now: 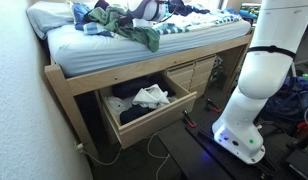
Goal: Put the green cloth in the open drawer then close the drawer
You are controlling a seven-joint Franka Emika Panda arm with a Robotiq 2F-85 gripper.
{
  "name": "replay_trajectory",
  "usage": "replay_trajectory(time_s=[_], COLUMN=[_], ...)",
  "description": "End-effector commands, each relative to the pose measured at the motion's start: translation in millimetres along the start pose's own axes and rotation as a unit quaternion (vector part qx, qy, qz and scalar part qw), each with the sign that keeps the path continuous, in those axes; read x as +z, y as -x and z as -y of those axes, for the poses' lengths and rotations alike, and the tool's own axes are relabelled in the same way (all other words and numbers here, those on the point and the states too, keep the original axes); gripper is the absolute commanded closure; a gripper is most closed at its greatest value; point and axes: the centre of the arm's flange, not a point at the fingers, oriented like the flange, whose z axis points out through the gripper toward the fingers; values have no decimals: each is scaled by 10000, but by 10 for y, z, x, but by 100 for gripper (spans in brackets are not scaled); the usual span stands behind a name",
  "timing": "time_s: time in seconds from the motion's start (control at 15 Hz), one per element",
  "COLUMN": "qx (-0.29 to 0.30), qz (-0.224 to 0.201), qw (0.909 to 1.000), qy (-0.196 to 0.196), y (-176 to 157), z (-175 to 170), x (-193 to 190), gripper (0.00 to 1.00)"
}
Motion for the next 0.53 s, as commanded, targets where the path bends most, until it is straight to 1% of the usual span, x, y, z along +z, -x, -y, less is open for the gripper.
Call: replay_trajectory(time_s=[0.0, 0.07, 0.13, 0.2, 0.47], qx=[82, 109, 141, 167, 200], qz=[5, -11, -1, 9, 107], qw=[9999, 9999, 9998, 9998, 9996], qy=[-116, -131, -132, -134, -149], y=[-24, -28, -26, -31, -22], z=[42, 62, 88, 110, 233], x=[-463, -566, -695, -806, -1240], gripper=[98, 94, 96, 95, 94])
